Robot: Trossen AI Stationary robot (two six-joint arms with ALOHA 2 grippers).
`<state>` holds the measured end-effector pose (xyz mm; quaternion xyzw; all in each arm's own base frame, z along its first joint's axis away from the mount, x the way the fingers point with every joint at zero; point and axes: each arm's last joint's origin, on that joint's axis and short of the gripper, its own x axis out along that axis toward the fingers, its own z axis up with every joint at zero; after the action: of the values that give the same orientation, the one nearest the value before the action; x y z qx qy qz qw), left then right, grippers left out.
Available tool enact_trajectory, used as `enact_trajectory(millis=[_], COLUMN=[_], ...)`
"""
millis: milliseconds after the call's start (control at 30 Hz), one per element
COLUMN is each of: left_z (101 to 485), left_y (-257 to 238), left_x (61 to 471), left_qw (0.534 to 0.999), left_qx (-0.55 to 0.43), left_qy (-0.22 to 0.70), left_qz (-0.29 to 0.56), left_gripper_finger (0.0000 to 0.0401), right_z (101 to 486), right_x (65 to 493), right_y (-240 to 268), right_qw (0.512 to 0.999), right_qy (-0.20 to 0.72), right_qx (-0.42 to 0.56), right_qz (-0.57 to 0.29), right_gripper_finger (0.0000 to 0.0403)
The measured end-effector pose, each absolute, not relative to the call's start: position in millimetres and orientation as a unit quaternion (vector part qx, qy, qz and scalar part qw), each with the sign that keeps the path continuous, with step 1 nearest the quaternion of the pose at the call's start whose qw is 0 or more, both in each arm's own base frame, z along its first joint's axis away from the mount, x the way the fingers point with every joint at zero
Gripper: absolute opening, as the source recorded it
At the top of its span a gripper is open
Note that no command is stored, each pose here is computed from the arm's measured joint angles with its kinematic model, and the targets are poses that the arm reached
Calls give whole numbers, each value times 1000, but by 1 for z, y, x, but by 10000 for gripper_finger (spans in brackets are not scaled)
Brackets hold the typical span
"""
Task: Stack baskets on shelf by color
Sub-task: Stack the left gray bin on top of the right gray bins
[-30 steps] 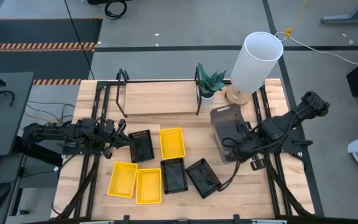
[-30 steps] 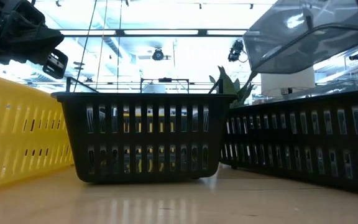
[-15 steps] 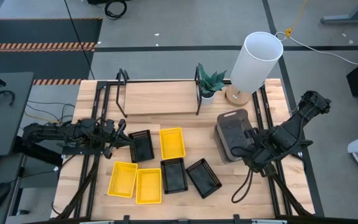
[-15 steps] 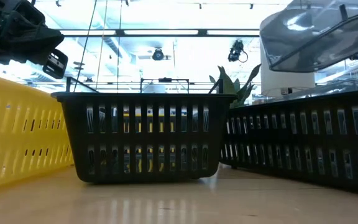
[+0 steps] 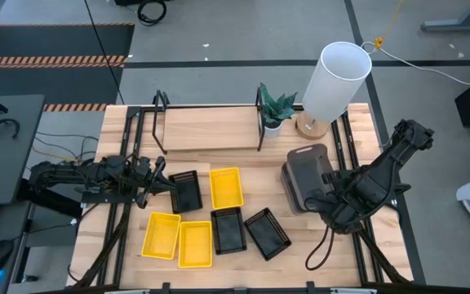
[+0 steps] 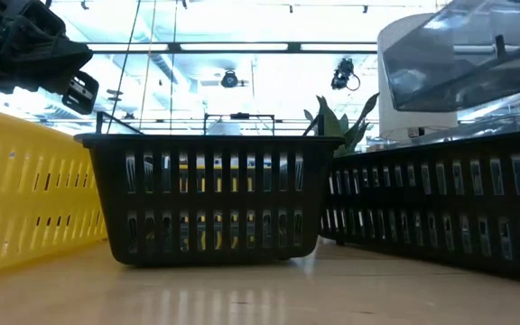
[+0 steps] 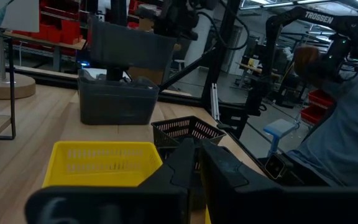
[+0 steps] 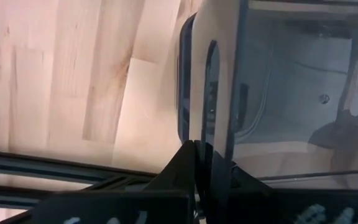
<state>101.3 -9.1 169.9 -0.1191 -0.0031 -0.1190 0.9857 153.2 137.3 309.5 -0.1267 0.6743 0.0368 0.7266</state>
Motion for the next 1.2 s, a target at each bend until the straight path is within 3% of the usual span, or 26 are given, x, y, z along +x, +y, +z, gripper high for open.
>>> enact_trajectory(millis=[633,1200], left_z=[170,170], left_y=[-9,-9], left_x=[101,101], left_qw=[986,986], left_qx=[-119,-119], left_qy=[-3,-3], left_qz=[-119,-119], left_gripper_finger=[32,30], right_z=[269,266], right_x=[153,155], right_y=[137,137], right_qw=[714,735], right_qy=[684,665], right_qx=[-147,-135], right_qz=[25,-3], right_gripper_finger=[11,11])
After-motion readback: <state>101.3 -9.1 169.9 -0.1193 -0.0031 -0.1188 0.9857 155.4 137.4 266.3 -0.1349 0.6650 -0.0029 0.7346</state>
